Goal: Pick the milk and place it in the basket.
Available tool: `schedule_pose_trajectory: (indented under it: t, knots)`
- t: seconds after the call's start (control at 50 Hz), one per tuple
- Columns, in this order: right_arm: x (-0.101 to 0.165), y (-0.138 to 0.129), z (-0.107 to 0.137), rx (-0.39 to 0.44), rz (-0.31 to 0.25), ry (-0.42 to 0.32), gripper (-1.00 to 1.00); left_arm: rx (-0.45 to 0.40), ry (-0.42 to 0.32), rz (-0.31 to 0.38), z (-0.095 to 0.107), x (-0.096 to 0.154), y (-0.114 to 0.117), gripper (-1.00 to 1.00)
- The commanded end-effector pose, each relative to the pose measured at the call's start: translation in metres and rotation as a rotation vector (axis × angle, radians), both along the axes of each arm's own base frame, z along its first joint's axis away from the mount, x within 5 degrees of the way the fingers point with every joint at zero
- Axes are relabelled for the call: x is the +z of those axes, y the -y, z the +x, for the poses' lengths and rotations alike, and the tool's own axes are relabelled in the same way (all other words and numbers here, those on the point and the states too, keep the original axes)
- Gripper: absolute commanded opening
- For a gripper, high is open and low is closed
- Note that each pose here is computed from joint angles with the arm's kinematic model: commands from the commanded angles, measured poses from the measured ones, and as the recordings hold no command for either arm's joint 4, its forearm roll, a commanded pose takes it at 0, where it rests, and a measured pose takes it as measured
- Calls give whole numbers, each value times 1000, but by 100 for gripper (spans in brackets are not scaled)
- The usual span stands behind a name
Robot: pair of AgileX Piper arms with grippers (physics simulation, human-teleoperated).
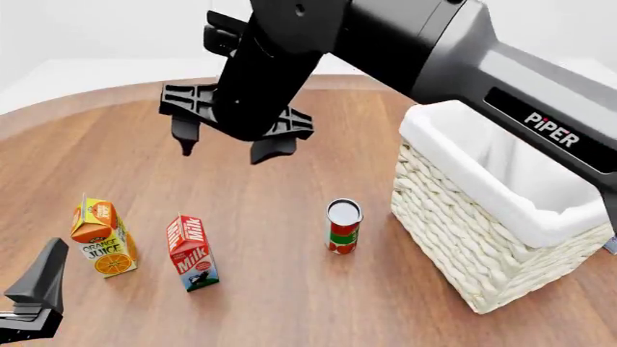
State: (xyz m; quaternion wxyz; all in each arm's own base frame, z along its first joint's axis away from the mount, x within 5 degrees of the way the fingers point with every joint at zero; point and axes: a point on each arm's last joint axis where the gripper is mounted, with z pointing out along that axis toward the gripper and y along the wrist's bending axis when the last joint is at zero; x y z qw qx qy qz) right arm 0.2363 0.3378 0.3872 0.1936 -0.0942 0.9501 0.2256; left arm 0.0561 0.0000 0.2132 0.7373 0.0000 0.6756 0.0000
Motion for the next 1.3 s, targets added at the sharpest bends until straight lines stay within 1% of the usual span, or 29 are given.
schedule_pose_trajectory:
  t: [0.02,0.28,0.42,0.46,0.48,0.58,0.76,0.88,0.94,1.04,1.3]
  knots:
    - [-15,-19,-10,30,-26,-29,100,0,0,0,0,0,0,100]
    - [-23,-32,-19,51,-38,-45,100,0,0,0,0,0,0,100]
    - [-28,-36,-19,52,-43,-52,100,0,0,0,0,0,0,100]
    - [-32,-36,-14,54,-54,-50,100,0,0,0,0,0,0,100]
    - [-32,-39,-17,54,-51,-54,100,0,0,0,0,0,0,100]
    - [-37,-41,-13,56,-62,-55,100,0,0,0,0,0,0,100]
    - [-48,-50,-13,65,-74,-64,100,0,0,0,0,0,0,100]
    - [-56,-51,-8,63,-87,-68,100,0,0,0,0,0,0,100]
    - [-57,-50,-2,64,-94,-64,100,0,0,0,0,0,0,100]
    - [-60,-51,0,65,-98,-64,100,0,0,0,0,0,0,100]
    - [-84,-63,2,70,-117,-78,100,0,0,0,0,0,0,100]
